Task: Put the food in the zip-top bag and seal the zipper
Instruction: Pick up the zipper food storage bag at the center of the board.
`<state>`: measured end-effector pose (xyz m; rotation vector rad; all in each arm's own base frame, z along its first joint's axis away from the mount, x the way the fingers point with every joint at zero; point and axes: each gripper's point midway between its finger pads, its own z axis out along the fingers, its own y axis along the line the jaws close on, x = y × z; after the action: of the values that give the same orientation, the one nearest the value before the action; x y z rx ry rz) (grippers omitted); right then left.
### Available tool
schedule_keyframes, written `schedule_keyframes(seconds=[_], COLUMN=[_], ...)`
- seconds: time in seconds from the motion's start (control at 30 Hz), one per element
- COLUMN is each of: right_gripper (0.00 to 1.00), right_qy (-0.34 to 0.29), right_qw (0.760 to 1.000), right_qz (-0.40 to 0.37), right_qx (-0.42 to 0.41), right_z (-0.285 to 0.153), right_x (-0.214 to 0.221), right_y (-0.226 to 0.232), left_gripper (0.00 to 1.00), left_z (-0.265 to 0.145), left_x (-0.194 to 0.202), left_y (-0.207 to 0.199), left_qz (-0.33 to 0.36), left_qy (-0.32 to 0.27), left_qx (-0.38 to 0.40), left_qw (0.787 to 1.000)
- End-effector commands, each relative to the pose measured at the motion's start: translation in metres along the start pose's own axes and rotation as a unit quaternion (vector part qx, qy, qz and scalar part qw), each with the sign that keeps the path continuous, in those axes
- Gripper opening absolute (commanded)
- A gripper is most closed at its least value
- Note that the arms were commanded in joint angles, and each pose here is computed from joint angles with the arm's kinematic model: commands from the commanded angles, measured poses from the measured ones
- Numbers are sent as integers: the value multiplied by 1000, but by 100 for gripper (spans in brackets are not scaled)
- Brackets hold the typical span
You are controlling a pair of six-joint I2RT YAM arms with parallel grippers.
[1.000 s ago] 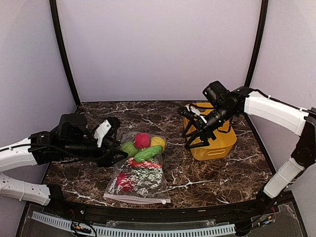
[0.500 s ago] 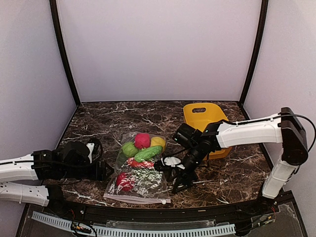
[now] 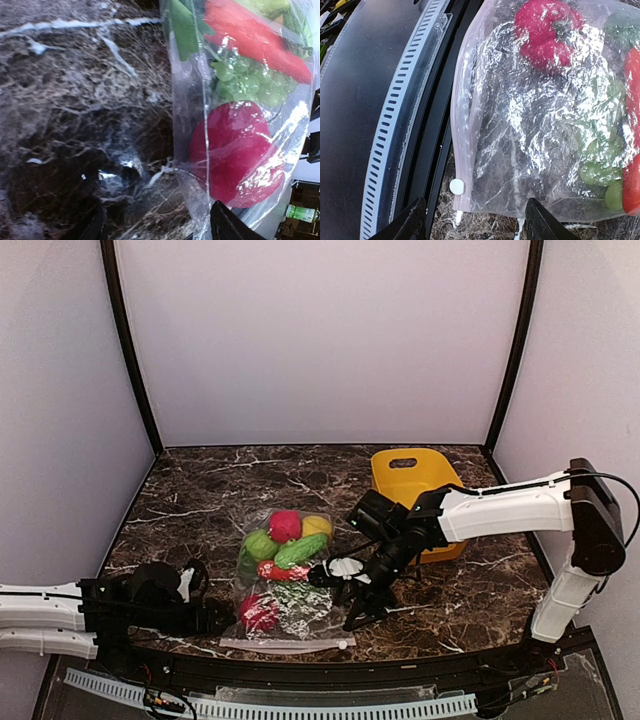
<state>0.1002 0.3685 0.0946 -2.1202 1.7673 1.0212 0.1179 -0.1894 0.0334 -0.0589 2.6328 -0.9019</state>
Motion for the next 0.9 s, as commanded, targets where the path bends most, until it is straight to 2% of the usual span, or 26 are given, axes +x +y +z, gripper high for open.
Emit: schedule_keyframes(seconds=[0.0,0.13,0.37,0.5,0.67,0.83,0.87], right_gripper=[66,66,65,65,65,65,65], right_qy=[-8,-8,-4,-1,2,1,2], right_qw=[1000,1000,1000,1000,1000,1000,1000], right_qz=[-15,-14,-14,-17,-14,-14,-13], right_qx=[12,4,9,16,11,12,13], right_z=[-7,-6,-7,-9,-7,-8,-8], right_x=[-6,-5,1,1,0,-2,-2], right_y=[2,5,8,6,4,4,3], left_gripper=[66,59,67,68,68,68,67], left_z=[5,4,-15,-25,-16,0,1], left_x=[9,3,1,0,13,34,33], left_y=[-30,-43,-27,-32,-27,-16,-23], left_qz=[8,7,-32,-37,-19,5,10], left_qy=[34,23,6,-13,18,83,83], left_qx=[70,98,73,117,109,74,88], left_qw=[997,995,997,992,994,994,993])
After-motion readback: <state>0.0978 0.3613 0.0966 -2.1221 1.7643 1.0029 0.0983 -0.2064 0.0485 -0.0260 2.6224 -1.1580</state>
